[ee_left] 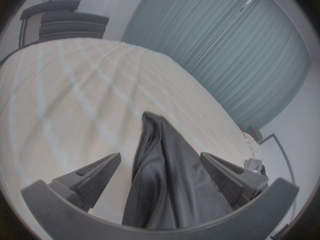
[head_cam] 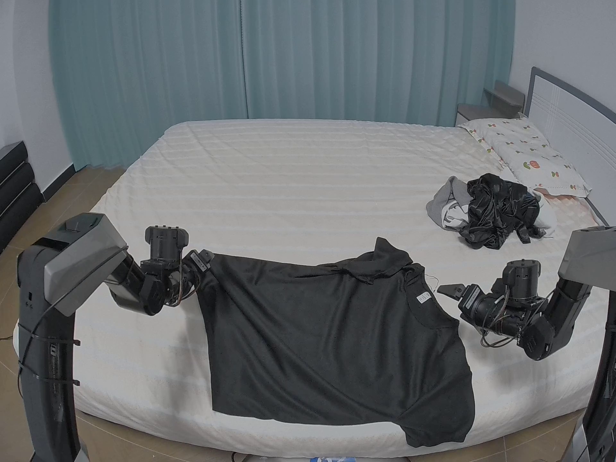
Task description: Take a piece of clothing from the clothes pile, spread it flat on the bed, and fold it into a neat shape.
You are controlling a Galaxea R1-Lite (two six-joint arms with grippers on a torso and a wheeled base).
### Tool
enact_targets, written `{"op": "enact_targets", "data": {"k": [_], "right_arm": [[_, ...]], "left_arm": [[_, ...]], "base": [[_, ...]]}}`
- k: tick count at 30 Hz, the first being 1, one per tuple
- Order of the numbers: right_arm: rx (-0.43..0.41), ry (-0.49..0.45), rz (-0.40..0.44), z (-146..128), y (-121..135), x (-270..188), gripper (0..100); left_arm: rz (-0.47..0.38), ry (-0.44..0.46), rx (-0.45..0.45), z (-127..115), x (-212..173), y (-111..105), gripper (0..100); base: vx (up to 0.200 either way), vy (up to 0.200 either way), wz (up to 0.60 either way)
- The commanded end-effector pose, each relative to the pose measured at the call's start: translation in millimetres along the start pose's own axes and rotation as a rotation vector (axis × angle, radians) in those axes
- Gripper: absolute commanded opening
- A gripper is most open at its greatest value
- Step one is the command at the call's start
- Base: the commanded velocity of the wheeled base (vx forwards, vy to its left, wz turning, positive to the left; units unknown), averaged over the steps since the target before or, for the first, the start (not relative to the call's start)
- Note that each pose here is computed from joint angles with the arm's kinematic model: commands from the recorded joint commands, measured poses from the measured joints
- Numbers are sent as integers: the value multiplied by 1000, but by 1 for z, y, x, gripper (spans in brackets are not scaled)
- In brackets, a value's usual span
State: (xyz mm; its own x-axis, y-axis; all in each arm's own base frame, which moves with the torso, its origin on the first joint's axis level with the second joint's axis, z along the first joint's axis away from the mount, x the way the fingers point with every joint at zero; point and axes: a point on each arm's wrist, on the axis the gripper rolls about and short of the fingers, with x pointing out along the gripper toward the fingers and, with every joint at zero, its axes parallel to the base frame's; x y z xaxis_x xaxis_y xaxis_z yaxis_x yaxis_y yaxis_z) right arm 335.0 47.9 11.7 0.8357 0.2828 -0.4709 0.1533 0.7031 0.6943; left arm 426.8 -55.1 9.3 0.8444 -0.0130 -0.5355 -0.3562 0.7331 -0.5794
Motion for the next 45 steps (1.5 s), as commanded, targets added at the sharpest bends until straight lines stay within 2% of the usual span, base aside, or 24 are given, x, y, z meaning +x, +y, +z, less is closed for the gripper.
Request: {"op": "enact_targets", "data": {"k": [1, 5, 7, 10, 13, 14, 22, 27, 32, 42, 43, 45], "right_arm": [[-17, 45, -43, -1, -7, 23, 100], [-14, 35, -57, 0, -13, 15, 100], [-19, 18, -52, 4, -8, 4, 100], [-21, 34, -56, 0, -4, -14, 100], [-21, 34, -59, -1, -5, -15, 100], [-7, 57, -68, -10, -5, -40, 100], [0, 62, -73, -21, -15, -52, 100], [0, 73, -80, -24, -19, -48, 100], [0, 74, -83, -25, -19, -48, 100], [-2, 81, -85, -27, -20, -47, 100], [-1, 80, -85, -26, -20, -47, 100], [-2, 81, -85, -27, -20, -47, 100]], "left_arm": [[-93, 120, -74, -21, -84, -4, 100], [-66, 201, -50, -43, -101, 7, 100], [-46, 255, -37, -58, -113, 14, 100], [-64, 302, -48, -70, -127, 17, 100], [-64, 303, -50, -70, -128, 17, 100], [-87, 355, -43, -86, -143, 24, 100], [-70, 371, -21, -96, -143, 31, 100], [-81, 373, -9, -103, -134, 28, 100], [-50, 373, 18, -113, -132, 34, 100], [-39, 362, 41, -117, -130, 34, 100], [-41, 361, 43, -118, -130, 33, 0], [-42, 362, 46, -118, -130, 32, 0]], "base": [[0, 0, 0], [0, 0, 0], [0, 0, 0], [0, 0, 0], [0, 0, 0], [0, 0, 0], [0, 0, 0], [0, 0, 0], [0, 0, 0], [0, 0, 0], [0, 0, 0], [0, 0, 0]]}}
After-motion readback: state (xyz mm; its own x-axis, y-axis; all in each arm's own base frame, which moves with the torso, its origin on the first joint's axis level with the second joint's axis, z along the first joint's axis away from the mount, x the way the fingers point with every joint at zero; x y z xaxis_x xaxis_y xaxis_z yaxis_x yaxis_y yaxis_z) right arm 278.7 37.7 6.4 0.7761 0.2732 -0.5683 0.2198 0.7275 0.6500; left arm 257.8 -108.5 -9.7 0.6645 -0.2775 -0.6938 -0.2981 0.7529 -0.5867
